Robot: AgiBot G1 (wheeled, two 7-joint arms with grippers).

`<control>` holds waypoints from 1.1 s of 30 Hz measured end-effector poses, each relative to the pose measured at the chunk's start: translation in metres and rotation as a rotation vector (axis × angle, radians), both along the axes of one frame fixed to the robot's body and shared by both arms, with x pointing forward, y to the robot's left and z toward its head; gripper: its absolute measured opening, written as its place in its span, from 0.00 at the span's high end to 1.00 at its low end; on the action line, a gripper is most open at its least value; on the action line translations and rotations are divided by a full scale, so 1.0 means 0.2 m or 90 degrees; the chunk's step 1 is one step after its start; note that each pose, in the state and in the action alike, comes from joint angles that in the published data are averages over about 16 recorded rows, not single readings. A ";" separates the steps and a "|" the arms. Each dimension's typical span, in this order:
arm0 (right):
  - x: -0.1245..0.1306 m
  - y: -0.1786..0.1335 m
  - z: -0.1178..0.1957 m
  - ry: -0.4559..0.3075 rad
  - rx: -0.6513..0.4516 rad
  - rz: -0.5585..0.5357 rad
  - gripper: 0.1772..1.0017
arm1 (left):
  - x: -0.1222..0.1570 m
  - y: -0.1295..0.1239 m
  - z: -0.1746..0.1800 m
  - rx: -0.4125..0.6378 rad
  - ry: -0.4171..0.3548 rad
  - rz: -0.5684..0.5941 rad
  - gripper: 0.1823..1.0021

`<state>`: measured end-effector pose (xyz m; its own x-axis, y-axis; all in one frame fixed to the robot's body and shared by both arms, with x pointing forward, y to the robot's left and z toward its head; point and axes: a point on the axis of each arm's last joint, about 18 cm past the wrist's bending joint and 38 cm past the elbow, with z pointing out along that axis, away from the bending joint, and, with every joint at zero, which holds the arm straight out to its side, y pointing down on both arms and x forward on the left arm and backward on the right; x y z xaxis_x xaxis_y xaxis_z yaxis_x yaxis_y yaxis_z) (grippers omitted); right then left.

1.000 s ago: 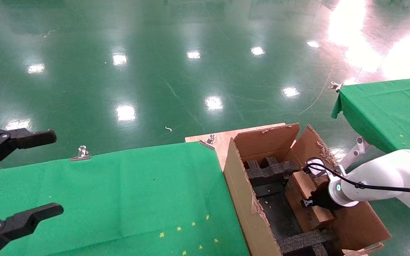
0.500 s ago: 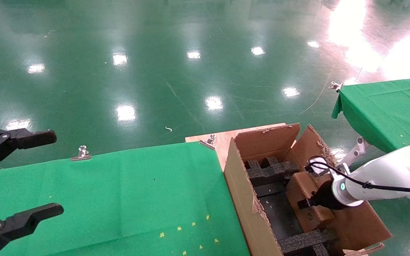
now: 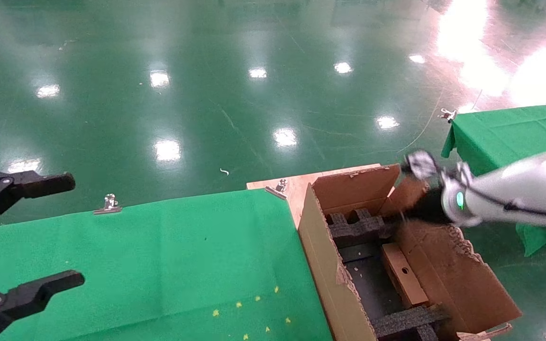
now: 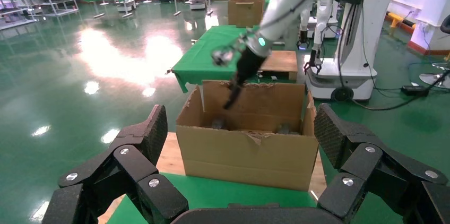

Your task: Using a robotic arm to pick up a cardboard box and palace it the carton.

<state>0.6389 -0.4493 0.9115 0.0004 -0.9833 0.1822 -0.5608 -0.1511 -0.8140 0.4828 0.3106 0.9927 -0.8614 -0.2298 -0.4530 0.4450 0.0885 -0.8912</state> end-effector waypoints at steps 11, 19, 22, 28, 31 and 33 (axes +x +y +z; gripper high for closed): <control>-0.09 0.34 0.47 -0.120 0.068 0.179 0.00 | 0.00 0.00 0.00 0.000 0.000 0.000 0.00; -0.15 0.45 0.60 -0.144 0.101 0.245 0.00 | 0.00 0.00 0.00 0.000 0.000 0.000 0.00; -0.16 0.46 0.60 -0.144 0.102 0.255 0.00 | 0.00 0.00 0.00 0.000 0.000 0.001 0.00; -0.16 0.48 0.56 -0.129 0.104 0.276 0.00 | 0.00 0.00 0.00 0.000 0.000 0.001 0.00; -0.17 0.50 0.54 -0.120 0.104 0.298 0.00 | 0.00 0.00 0.00 0.000 0.000 0.001 0.00; -0.19 0.52 0.52 -0.115 0.104 0.319 0.00 | 0.00 0.00 0.00 0.000 0.000 0.001 0.00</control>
